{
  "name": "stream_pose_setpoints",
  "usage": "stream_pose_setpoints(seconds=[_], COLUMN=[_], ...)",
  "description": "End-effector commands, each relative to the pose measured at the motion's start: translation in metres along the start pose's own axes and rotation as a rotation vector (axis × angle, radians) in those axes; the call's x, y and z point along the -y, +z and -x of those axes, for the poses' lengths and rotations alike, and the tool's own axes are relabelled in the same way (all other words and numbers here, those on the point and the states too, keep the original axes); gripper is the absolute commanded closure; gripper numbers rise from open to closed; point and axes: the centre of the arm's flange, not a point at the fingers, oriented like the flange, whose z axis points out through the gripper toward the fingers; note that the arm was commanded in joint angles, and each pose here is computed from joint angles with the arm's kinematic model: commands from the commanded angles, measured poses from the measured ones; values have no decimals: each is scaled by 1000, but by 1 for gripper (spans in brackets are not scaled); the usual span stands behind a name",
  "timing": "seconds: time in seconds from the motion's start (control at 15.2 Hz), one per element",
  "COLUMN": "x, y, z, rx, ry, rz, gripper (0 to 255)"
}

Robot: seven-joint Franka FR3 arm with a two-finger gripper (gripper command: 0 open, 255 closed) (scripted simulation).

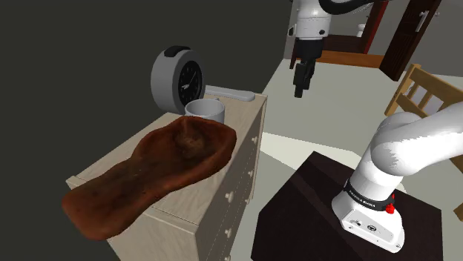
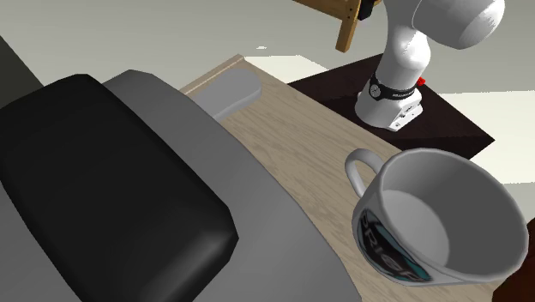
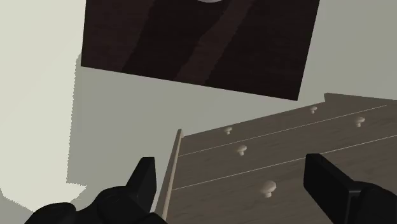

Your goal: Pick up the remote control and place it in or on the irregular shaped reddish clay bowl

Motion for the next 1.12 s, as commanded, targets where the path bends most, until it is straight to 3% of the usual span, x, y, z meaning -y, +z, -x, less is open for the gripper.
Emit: stream_pose_setpoints(seconds=[0.0, 1.06], x=[0, 19], y=[0, -3], z=[0, -201], rx=[0, -60], ry=[0, -137], rz=[0, 42], gripper=[0, 0])
